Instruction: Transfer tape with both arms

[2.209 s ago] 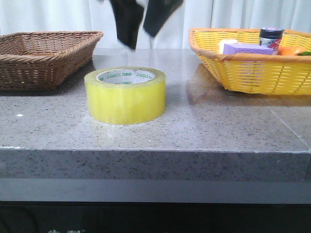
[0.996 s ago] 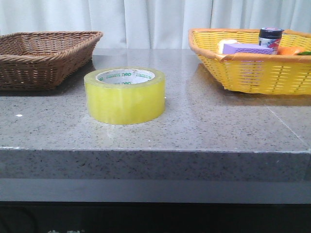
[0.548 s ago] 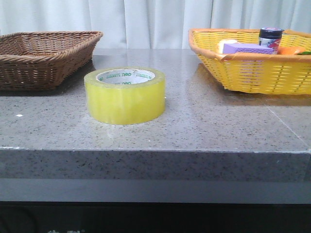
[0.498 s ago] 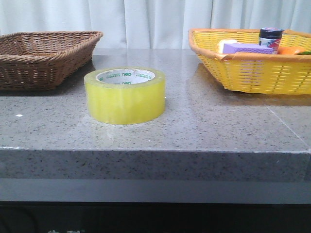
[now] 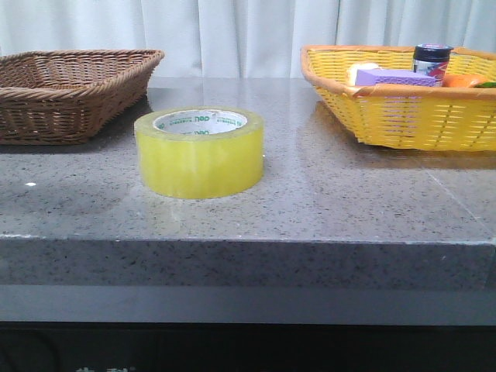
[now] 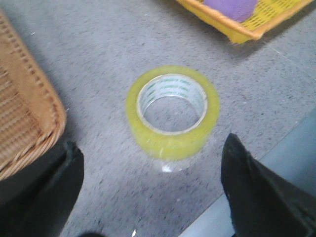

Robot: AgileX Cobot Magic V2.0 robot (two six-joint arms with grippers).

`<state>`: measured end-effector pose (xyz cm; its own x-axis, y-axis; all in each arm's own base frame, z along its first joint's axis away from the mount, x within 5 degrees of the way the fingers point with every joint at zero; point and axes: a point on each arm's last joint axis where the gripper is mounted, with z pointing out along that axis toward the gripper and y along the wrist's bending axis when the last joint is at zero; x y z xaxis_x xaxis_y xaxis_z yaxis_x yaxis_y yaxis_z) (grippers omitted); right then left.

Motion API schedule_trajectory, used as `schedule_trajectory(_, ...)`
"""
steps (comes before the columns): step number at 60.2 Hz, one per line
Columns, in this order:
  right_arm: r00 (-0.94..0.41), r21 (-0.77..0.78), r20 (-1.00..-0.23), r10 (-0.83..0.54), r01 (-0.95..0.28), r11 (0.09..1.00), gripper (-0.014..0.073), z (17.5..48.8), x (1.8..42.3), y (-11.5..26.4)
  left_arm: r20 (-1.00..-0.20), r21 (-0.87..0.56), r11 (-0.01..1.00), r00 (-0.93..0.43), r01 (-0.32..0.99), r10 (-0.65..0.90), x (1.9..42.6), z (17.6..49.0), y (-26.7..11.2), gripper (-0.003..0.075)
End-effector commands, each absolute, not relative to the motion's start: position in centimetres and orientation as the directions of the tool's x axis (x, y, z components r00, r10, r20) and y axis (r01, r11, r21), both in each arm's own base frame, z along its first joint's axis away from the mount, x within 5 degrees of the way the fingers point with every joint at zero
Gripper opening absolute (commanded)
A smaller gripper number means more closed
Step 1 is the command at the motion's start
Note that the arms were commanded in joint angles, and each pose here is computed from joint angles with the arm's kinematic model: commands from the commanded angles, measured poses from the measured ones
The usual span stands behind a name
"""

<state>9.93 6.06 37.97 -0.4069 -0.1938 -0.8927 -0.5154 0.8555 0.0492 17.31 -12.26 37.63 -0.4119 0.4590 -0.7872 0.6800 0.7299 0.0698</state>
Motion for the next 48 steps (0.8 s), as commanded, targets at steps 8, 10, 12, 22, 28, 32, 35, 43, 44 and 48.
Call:
schedule_trajectory(8,-0.342,0.054,-0.928,-0.146,-0.512,0.857,0.0445,39.2,10.0,6.0,-0.811,0.089,0.637,-0.315,0.766,0.492,19.5,39.5,-17.3,0.0566)
schedule_trajectory(10,-0.342,0.054,-0.928,-0.146,-0.512,0.857,0.0445,39.2,10.0,6.0,-0.796,0.085,0.626,-0.325,0.775,0.511,20.0,39.1,-18.0,0.0566)
schedule_trajectory(12,-0.342,0.054,-0.928,-0.146,-0.512,0.857,0.0445,39.2,10.0,6.0,-0.776,0.082,0.612,-0.335,0.787,0.535,20.3,38.8,-18.8,0.0566)
schedule_trajectory(22,-0.342,0.054,-0.928,-0.146,-0.512,0.857,0.0445,39.2,10.0,6.0,-0.662,0.046,0.564,-0.398,0.824,0.635,22.4,37.2,-21.9,0.0566)
schedule_trajectory(28,-0.342,0.054,-0.928,-0.146,-0.512,0.857,0.0445,39.2,10.0,6.0,-0.584,0.015,0.561,-0.448,0.828,0.677,23.9,35.9,-23.3,0.0566)
schedule_trajectory(32,-0.342,0.054,-0.928,-0.146,-0.512,0.857,0.0445,39.2,10.0,6.0,-0.544,0.002,0.558,-0.467,0.83,0.697,24.7,35.0,-24.2,0.0566)
schedule_trajectory(35,-0.342,0.054,-0.928,-0.146,-0.512,0.857,0.0445,39.2,10.0,6.0,-0.523,-0.007,0.561,-0.481,0.828,0.703,25.4,34.4,-24.8,0.0566)
schedule_trajectory(43,-0.342,0.054,-0.928,-0.146,-0.512,0.857,0.0445,39.2,10.0,6.0,-0.497,-0.019,0.567,-0.5,0.823,0.709,26.8,33.0,-26.0,0.0566)
schedule_trajectory(44,-0.342,0.054,-0.928,-0.146,-0.512,0.857,0.0445,39.2,10.0,6.0,-0.491,-0.021,0.568,-0.503,0.823,0.711,27.0,32.7,-26.2,0.0566)
schedule_trajectory(48,-0.342,0.054,-0.928,-0.146,-0.512,0.857,0.0445,39.2,10.0,6.0,-0.48,-0.027,0.573,-0.513,0.819,0.711,27.4,31.9,-26.6,0.0566)
